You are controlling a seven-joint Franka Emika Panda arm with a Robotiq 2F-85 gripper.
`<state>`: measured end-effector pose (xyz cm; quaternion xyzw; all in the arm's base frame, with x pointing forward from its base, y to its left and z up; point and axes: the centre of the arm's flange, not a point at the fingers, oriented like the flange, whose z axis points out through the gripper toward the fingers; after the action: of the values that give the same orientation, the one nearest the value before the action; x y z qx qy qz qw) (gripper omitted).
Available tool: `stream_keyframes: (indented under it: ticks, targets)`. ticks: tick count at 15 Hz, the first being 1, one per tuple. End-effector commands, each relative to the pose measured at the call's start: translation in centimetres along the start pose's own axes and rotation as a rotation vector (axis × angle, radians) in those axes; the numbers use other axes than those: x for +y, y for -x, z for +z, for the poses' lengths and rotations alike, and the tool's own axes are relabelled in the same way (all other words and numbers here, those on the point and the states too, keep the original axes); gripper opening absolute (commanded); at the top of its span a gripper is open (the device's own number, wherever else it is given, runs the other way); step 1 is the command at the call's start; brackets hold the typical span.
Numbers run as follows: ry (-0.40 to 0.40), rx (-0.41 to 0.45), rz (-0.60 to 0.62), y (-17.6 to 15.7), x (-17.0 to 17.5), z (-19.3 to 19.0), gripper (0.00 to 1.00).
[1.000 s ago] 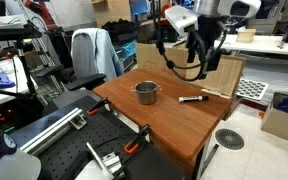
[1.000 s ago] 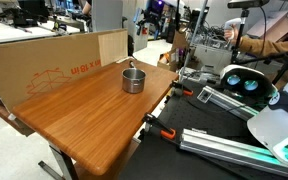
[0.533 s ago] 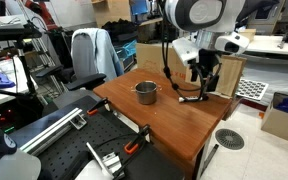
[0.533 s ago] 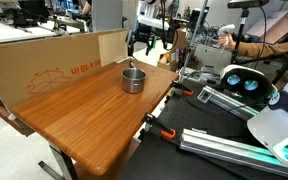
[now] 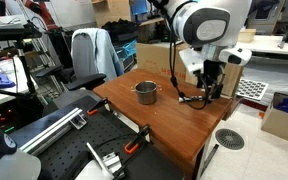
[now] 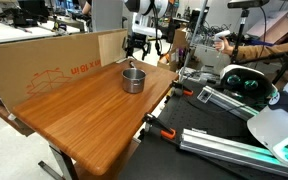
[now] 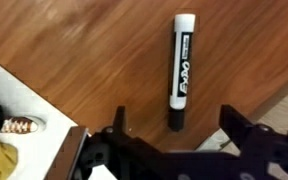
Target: Pick up the marker and put it in the bowl
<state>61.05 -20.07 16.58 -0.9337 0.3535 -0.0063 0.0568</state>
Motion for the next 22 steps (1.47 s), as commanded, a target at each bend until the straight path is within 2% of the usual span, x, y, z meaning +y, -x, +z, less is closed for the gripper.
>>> stream_keyframes:
  ticks: [1,5,6,8,17,18,19,22]
  targets:
    - [0.003,0.024,0.039,-1.6,0.1,1.6,1.0]
    - [0.013,0.018,0.04,-1.8,0.1,2.7,0.99]
    - [0.015,0.018,0.034,-1.8,0.1,2.9,0.74]
    - [0.013,0.017,0.029,-1.8,0.0,3.0,0.72]
    - [-0.009,0.059,0.031,-2.6,-0.4,0.9,0.02]
    - [-0.013,0.056,0.032,-2.7,-0.3,0.9,0.0]
    - [-0.014,0.057,0.033,-2.7,-0.4,0.7,0.04]
    - [-0.024,0.052,0.038,-2.7,-0.2,0.4,0.05]
